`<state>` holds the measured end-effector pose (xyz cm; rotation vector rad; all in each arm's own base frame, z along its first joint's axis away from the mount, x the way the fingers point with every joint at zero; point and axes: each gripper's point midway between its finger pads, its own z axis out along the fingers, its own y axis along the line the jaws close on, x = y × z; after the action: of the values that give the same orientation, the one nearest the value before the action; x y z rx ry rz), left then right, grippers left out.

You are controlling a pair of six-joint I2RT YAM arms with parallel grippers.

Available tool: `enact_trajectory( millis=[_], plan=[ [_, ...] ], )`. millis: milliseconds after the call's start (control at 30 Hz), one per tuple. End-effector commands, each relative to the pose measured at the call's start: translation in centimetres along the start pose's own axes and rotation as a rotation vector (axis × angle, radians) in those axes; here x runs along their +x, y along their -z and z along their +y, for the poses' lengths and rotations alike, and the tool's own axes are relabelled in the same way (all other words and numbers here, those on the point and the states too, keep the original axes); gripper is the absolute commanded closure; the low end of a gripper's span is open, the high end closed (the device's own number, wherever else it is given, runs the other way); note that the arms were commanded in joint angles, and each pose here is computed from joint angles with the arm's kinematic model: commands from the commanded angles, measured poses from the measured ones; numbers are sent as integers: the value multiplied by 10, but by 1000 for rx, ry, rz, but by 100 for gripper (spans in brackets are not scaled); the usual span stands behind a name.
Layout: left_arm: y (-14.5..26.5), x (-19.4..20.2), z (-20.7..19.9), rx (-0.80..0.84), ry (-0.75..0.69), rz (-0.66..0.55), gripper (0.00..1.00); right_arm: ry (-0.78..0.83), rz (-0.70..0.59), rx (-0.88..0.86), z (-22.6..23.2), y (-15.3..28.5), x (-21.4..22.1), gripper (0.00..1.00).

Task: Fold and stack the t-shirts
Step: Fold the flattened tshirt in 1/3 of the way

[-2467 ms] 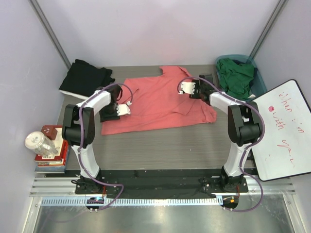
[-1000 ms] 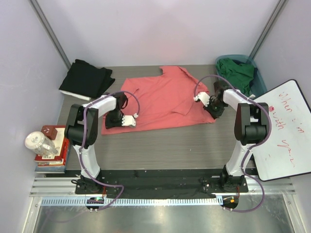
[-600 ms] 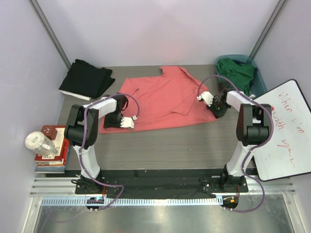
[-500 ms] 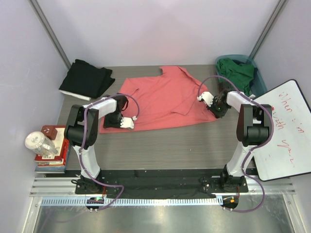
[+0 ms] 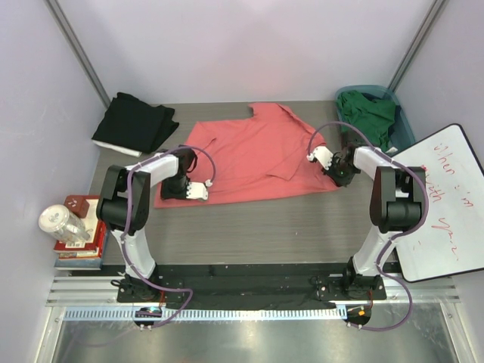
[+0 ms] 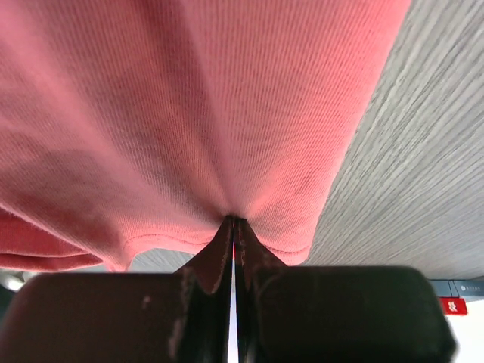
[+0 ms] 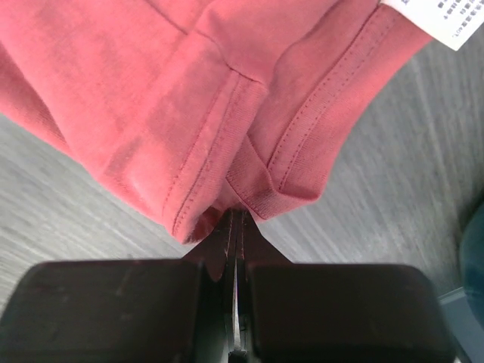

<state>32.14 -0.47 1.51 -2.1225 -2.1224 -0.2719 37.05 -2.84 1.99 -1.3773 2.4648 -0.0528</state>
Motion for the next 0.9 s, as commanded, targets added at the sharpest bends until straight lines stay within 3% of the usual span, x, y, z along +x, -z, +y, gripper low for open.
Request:
enact_trajectory(
  millis=[0,533,633,667,700,733,867],
  plan=[
    [-4,-5,-17,34,-9,-56,100,-2,86,-84,34,4,27,99],
    [-8,-22,-87,131,-84,-95,100,41,80,-135,96,25,32,99],
    [-4,-22,-82,76,-56,-104,100,47,77,-117,100,31,32,98],
    [-1,-20,-77,52,-46,-96,98,47,86,-94,96,34,33,94],
    [2,-19,-71,25,-34,-97,92,50,90,-77,93,37,33,83],
    [11,-16,-59,-18,-10,-107,82,54,90,-55,88,40,32,78],
    [37,2,-19,-158,80,-97,74,75,59,105,51,64,19,61]
  ],
)
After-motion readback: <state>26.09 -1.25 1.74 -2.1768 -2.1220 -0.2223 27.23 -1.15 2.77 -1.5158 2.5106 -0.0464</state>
